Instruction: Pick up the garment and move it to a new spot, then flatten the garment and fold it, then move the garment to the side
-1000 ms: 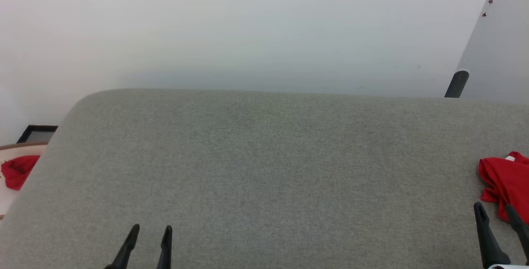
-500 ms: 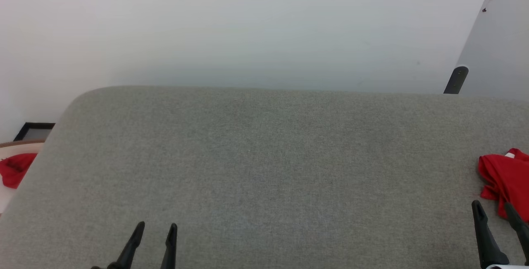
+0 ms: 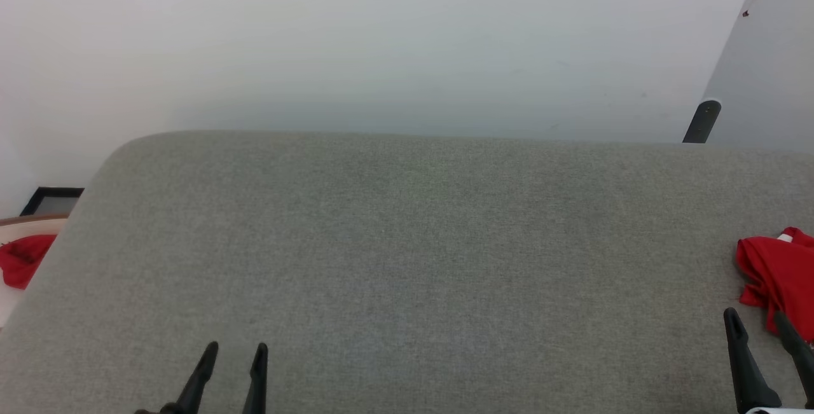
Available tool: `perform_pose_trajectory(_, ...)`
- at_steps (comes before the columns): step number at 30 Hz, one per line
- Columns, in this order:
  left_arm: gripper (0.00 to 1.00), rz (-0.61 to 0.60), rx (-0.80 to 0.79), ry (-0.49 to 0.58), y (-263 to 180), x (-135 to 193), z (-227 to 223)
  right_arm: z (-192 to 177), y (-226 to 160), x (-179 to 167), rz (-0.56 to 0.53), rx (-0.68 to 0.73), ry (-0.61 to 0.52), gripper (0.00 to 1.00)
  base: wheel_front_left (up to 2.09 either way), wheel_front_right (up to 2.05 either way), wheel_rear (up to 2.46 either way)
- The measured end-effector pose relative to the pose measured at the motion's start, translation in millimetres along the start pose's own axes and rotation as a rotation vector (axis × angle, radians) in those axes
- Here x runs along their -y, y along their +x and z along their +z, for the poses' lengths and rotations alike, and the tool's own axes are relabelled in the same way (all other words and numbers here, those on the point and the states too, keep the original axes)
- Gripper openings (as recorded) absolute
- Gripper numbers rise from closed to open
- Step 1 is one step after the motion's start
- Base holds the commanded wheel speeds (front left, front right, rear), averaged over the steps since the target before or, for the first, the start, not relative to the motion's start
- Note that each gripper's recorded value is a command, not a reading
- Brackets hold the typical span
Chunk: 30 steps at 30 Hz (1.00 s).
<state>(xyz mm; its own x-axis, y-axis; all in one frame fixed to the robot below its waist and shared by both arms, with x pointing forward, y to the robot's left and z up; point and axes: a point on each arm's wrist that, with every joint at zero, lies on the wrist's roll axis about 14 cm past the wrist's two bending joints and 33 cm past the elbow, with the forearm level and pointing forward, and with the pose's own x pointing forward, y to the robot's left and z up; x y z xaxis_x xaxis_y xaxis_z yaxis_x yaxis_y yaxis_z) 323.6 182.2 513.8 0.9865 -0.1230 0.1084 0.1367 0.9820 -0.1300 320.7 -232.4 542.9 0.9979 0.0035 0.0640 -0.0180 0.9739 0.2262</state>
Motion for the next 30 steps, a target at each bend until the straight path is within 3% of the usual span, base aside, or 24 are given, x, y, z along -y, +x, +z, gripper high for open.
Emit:
perform_pose_trajectory(2,1.00,0.005,-0.007,-0.007,-1,-1,-3,-1,0,0,-0.001,-0.003,0.001,1.00,0.00,0.00,0.00)
perform_pose_trajectory(3,0.00,0.008,-0.017,-0.009,-2,-1,-6,-4,-1,0,-0.005,-0.013,0.006,0.00,0.00,0.00,0.00)
perform_pose_trajectory(11,0.00,0.047,-0.080,-0.109,-9,-3,-25,-26,-4,3,-0.034,-0.069,0.104,0.00,0.00,0.00,0.00)
perform_pose_trajectory(30,0.00,0.138,-0.078,-0.424,7,-17,-25,-32,11,1,-0.053,-0.067,0.406,0.00,0.00,0.00,0.00)
